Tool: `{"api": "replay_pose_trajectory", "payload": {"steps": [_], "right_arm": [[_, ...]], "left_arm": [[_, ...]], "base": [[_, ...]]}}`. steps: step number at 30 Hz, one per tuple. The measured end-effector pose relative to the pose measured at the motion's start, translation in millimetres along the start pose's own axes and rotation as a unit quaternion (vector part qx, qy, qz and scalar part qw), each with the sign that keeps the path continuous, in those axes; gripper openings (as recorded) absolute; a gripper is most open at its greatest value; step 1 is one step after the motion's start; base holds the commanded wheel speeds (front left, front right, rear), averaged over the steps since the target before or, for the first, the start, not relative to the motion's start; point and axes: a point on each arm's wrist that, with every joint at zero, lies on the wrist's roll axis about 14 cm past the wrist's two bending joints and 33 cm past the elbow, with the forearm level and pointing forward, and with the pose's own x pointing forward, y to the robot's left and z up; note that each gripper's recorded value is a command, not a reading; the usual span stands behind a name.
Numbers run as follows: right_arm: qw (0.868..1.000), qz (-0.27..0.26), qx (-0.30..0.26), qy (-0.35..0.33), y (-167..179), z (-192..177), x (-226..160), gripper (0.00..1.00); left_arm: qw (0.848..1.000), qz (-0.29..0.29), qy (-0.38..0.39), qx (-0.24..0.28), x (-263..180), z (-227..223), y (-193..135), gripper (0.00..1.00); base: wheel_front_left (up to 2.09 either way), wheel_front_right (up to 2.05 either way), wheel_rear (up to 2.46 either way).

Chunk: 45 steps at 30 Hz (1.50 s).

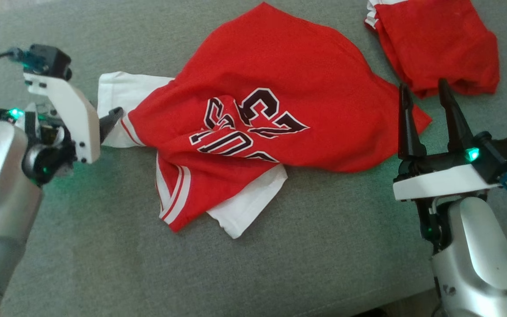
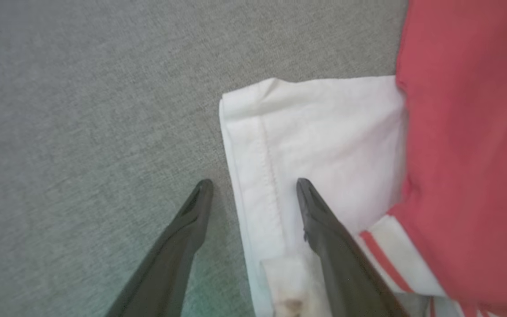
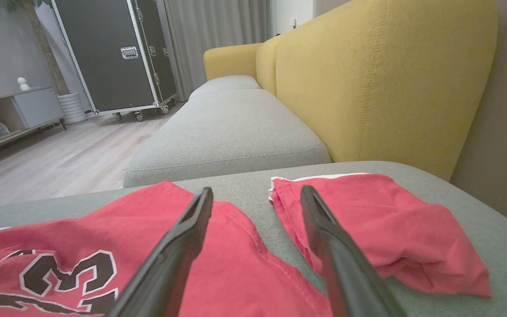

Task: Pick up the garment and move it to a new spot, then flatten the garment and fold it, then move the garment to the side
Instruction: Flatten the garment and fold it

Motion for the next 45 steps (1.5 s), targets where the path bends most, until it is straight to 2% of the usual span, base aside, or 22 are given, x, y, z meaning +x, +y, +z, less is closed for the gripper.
{"api": "replay_pose_trajectory", "payload": {"steps": [5, 6, 7, 10, 13, 16, 19, 24, 29, 32, 33, 34, 36, 37, 38, 41, 45], "right_arm": [[1.000, -0.005, 0.002, 0.002, -3, -2, -1, 1.00], [1.000, -0.005, 0.002, 0.002, -4, -2, -1, 1.00], [1.000, -0.006, 0.002, 0.002, -4, -2, -1, 1.00], [1.000, -0.007, 0.001, 0.002, -5, -2, -1, 1.00], [1.000, -0.009, -0.001, 0.002, -7, -1, 1, 1.00], [1.000, -0.007, -0.004, -0.002, -7, 1, 3, 1.00], [1.000, -0.005, -0.006, -0.002, -6, 1, 6, 1.00], [1.000, -0.006, -0.004, 0.007, -7, -6, 6, 1.00], [1.000, -0.012, 0.000, 0.014, -12, -11, 6, 1.00], [1.000, -0.016, 0.001, 0.017, -15, -13, 6, 1.00], [1.000, -0.016, 0.001, 0.017, -15, -13, 6, 1.00], [1.000, -0.017, 0.001, 0.020, -16, -15, 6, 1.00], [1.000, -0.017, 0.001, 0.025, -16, -18, 6, 1.00], [0.999, -0.018, -0.001, 0.028, -17, -21, 6, 1.00], [0.999, -0.019, -0.002, 0.028, -18, -21, 7, 1.00], [0.999, -0.019, -0.002, 0.029, -19, -23, 10, 1.00], [1.000, -0.011, 0.002, 0.029, -13, -26, 15, 1.00]], "left_arm": [[0.999, -0.024, 0.015, -0.022, 5, 2, -6, 1.00], [0.999, -0.027, 0.020, -0.023, 5, 1, -7, 0.56], [0.999, -0.032, 0.025, -0.024, 4, 1, -8, 0.00], [0.998, -0.046, 0.026, -0.023, 4, 2, -14, 0.00], [0.999, -0.039, -0.010, -0.012, 8, 12, -11, 0.00], [0.998, -0.014, -0.061, 0.011, 10, 28, 1, 0.00], [0.989, 0.030, -0.131, 0.056, 4, 68, 21, 0.00], [0.954, 0.091, -0.234, 0.162, -18, 151, 35, 0.00], [0.919, 0.139, -0.256, 0.264, -17, 183, 46, 0.00], [0.898, 0.174, -0.272, 0.300, -20, 205, 62, 0.00], [0.898, 0.174, -0.272, 0.300, -20, 205, 62, 0.00], [0.891, 0.186, -0.279, 0.306, -23, 214, 68, 0.00], [0.877, 0.210, -0.294, 0.316, -28, 231, 77, 0.00], [0.863, 0.236, -0.308, 0.323, -31, 244, 85, 0.00], [0.856, 0.250, -0.317, 0.322, -33, 249, 89, 1.00], [0.853, 0.271, -0.337, 0.292, -31, 253, 101, 1.00], [0.855, 0.247, -0.362, 0.276, -24, 251, 86, 1.00]], "base": [[0.00, 0.00, 0.00], [0.00, 0.00, 0.00], [0.00, 0.00, 0.00], [0.00, 0.00, 0.00], [0.00, 0.00, 0.00], [0.00, 0.00, 0.00], [0.00, 0.00, 0.00], [0.00, 0.00, 0.00], [0.00, 0.00, 0.00], [0.00, 0.00, 0.00], [0.00, 0.00, 0.00], [0.00, 0.00, 0.00], [0.00, 0.00, 0.00], [0.00, 0.00, 0.00], [0.00, 0.00, 0.00], [0.00, 0.00, 0.00], [0.00, 0.00, 0.00]]}}
